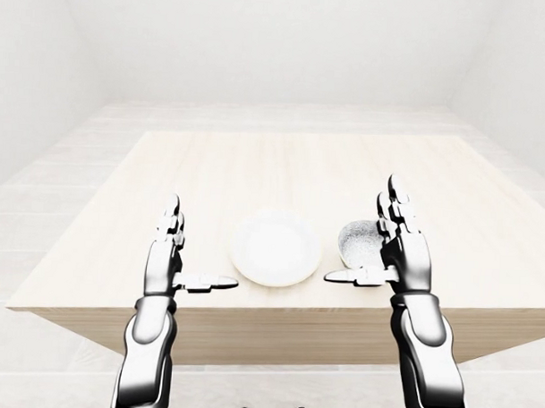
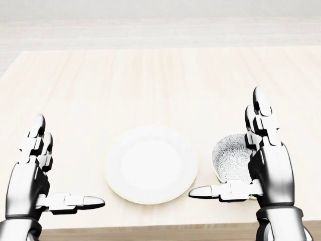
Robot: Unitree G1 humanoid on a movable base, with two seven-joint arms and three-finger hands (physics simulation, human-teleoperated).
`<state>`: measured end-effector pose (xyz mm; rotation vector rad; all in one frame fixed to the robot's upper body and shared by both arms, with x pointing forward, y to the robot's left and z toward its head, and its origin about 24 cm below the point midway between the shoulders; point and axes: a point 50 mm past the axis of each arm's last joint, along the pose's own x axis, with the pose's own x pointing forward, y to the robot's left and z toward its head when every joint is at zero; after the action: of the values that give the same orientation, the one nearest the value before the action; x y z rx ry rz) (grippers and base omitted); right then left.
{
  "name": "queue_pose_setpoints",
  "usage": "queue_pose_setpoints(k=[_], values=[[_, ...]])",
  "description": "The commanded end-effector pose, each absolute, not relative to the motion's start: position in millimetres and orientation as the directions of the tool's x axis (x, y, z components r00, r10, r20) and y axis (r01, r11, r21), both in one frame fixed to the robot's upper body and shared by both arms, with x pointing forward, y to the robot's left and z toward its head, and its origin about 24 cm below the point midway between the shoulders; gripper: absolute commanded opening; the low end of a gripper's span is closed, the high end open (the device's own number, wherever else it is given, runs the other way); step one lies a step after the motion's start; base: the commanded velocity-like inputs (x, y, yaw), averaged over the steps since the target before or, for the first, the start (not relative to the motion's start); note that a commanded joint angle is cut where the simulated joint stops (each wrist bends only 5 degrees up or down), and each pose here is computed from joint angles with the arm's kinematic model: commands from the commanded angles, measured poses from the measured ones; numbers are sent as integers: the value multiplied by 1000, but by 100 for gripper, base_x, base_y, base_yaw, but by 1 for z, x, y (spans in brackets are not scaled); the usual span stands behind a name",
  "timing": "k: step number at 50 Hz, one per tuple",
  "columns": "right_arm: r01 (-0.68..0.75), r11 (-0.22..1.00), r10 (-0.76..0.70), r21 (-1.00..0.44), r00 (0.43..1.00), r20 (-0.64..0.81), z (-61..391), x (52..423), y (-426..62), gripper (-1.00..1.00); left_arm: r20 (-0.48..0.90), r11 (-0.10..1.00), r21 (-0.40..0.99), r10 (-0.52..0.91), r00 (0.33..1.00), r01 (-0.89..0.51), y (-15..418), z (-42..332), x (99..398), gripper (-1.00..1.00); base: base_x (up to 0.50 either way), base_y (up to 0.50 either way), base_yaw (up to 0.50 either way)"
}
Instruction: Put the bowl on the plate.
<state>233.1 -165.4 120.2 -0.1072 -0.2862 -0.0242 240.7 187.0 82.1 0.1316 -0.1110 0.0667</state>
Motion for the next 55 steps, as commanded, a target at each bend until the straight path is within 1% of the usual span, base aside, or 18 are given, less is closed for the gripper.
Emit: queue_pose_setpoints(k=[1,6,13,18,22,29,42,45,55], values=[[83,976,-6,-201,934,358,139,236,-167,100,113,988,134,56,992,-71,187,82,240,100,0,0,0],[112,934,28,-338,923,384,146,238,-160,100,102,988,135,58,993,-71,188,79,240,100,0,0,0],[154,885,28,-439,924,380,145,237,-153,100,87,988,134,65,994,-76,190,76,243,100,0,0,0],[159,873,32,-461,925,380,146,239,-153,100,81,988,133,66,995,-76,191,75,244,100,0,0,0],[168,837,37,-521,932,360,142,242,-153,100,67,988,131,68,995,-76,192,72,246,100,0,0,0],[170,799,51,-576,936,348,141,242,-152,100,64,989,127,69,996,-77,193,71,246,100,0,0,0],[157,729,59,-666,955,290,133,249,-154,100,57,989,129,68,996,-75,194,69,247,100,0,0,0],[161,695,52,-701,961,272,129,252,-156,100,54,988,131,69,996,-76,194,69,248,100,0,0,0],[170,657,32,-734,967,252,126,256,-160,100,72,988,136,67,995,-77,194,73,248,100,0,0,0]])
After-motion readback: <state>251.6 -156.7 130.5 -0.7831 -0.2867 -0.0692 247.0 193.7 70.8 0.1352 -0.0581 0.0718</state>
